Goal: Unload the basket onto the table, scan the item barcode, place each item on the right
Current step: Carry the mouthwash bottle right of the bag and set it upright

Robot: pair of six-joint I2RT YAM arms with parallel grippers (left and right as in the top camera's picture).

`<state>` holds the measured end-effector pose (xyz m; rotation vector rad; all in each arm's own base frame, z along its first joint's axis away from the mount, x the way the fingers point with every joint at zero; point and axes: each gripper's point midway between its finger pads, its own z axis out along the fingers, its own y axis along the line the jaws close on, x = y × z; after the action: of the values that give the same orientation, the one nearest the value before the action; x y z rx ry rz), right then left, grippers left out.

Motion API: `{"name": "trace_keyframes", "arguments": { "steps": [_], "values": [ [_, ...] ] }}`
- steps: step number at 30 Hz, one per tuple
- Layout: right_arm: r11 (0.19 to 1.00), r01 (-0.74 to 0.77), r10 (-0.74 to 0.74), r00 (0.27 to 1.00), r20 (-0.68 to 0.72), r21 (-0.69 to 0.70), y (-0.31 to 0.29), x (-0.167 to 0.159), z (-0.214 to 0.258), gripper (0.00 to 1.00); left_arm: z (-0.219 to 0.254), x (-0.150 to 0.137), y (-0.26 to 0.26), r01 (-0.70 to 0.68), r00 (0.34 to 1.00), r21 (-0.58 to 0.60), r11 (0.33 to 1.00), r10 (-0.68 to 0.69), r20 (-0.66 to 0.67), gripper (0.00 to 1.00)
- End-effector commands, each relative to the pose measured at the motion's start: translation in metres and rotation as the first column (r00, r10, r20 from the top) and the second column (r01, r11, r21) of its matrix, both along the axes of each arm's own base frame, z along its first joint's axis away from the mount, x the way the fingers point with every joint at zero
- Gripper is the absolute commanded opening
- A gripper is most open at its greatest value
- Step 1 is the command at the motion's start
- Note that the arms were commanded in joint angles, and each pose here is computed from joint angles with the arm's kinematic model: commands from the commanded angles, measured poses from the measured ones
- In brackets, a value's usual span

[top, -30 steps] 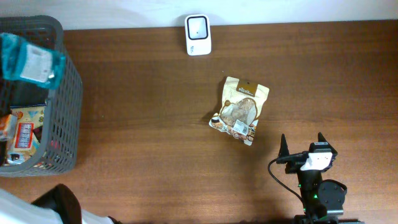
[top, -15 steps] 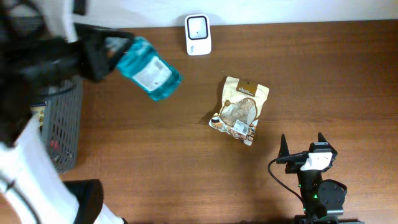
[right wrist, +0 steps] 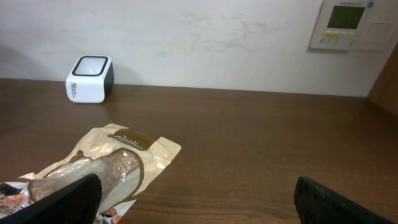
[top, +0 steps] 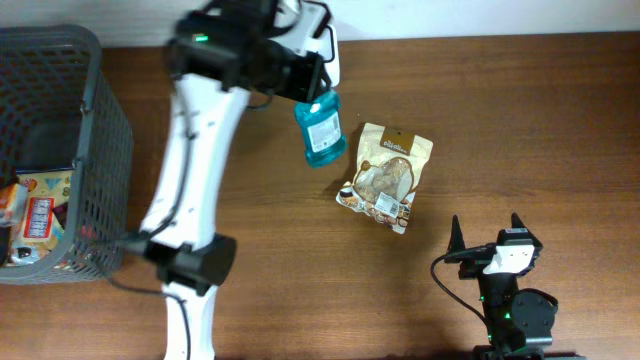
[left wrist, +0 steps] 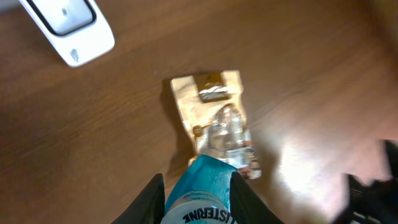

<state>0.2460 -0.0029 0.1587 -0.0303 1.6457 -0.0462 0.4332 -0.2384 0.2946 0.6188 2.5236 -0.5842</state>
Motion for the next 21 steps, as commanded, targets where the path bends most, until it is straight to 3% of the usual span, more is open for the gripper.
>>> {"name": "trace_keyframes", "arguments": {
  "steps": [1, 6, 13, 18, 21],
  "values": [
    [1.0, 0.002, -0.002, 1.0, -0.005, 0.0, 0.0, 0.0, -0.003, 0.98, -0.051, 0.023, -0.017, -0.024, 1.0, 0.137, 0.99, 0.024, 0.002, 0.11],
    [1.0, 0.002, -0.002, 1.0, -0.005, 0.0, 0.0, 0.0, -0.003, 0.98, -0.108, 0.051, -0.029, -0.04, 0.999, 0.229, 0.973, 0.041, 0.002, 0.11],
    [1.0, 0.002, -0.002, 1.0, -0.005, 0.0, 0.0, 0.0, -0.003, 0.98, -0.144, 0.075, -0.046, -0.051, 0.999, 0.209, 0.977, 0.049, 0.014, 0.11],
    [1.0, 0.002, -0.002, 1.0, -0.005, 0.0, 0.0, 0.0, -0.003, 0.98, -0.162, 0.077, -0.051, -0.104, 0.993, 0.184, 0.977, 0.112, -0.034, 0.13],
    [1.0, 0.002, -0.002, 1.0, -0.005, 0.0, 0.0, 0.0, -0.003, 0.98, -0.171, 0.069, -0.07, -0.055, 0.994, 0.117, 0.992, 0.066, -0.09, 0.12]
  ]
}}
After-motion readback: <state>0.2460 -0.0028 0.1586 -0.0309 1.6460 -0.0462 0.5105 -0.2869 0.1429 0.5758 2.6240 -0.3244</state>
